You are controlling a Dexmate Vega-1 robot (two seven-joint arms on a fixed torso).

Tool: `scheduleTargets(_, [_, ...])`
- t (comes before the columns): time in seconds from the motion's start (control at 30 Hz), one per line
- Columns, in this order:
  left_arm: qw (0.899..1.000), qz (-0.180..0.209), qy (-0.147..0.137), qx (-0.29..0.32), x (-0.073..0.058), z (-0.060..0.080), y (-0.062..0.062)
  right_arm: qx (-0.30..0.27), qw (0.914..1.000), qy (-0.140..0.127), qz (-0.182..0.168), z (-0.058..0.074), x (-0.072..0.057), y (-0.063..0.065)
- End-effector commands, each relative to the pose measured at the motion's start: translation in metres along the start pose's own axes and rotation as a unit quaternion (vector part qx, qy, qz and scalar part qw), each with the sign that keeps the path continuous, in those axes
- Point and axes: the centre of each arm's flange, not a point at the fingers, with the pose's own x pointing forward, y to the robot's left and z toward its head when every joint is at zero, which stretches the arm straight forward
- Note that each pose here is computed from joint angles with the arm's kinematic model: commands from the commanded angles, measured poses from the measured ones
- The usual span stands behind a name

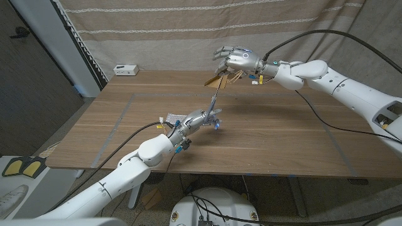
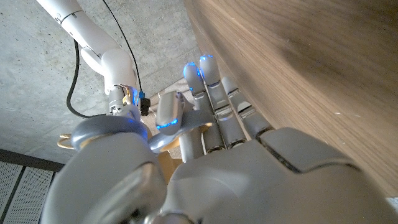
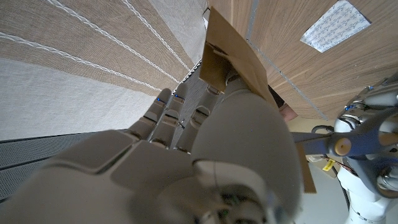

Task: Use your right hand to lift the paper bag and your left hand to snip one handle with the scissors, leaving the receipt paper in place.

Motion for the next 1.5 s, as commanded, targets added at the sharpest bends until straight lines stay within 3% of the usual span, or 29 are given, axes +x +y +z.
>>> scheduleTargets(0.03, [1.0, 0.003, -0.007, -0.019, 0.001, -0.004, -0.003, 0.011, 0.9998, 0.015, -0.003, -0.005, -0.006, 0.001])
scheduleTargets(0.17, [1.0, 0.003, -0.002, -0.011, 0.002, -0.005, -0.003, 0.011, 0.9998, 0.014, -0.004, -0.004, -0.005, 0.001])
scheduleTargets(0.3, [1.0, 0.014, -0.014, -0.016, 0.0, -0.005, -0.004, 0.013, 0.9998, 0.014, -0.002, -0.002, -0.005, 0.001])
scheduleTargets(0.93, [0.998, -0.058, -0.006, -0.015, 0.005, -0.008, -0.004, 0.01, 0.9999, 0.013, 0.005, 0.0, -0.003, 0.003])
scheduleTargets(1.5, [0.996, -0.071, -0.023, -0.051, 0.011, -0.012, -0.005, 0.009, 0.9999, 0.012, 0.009, -0.002, -0.003, 0.005])
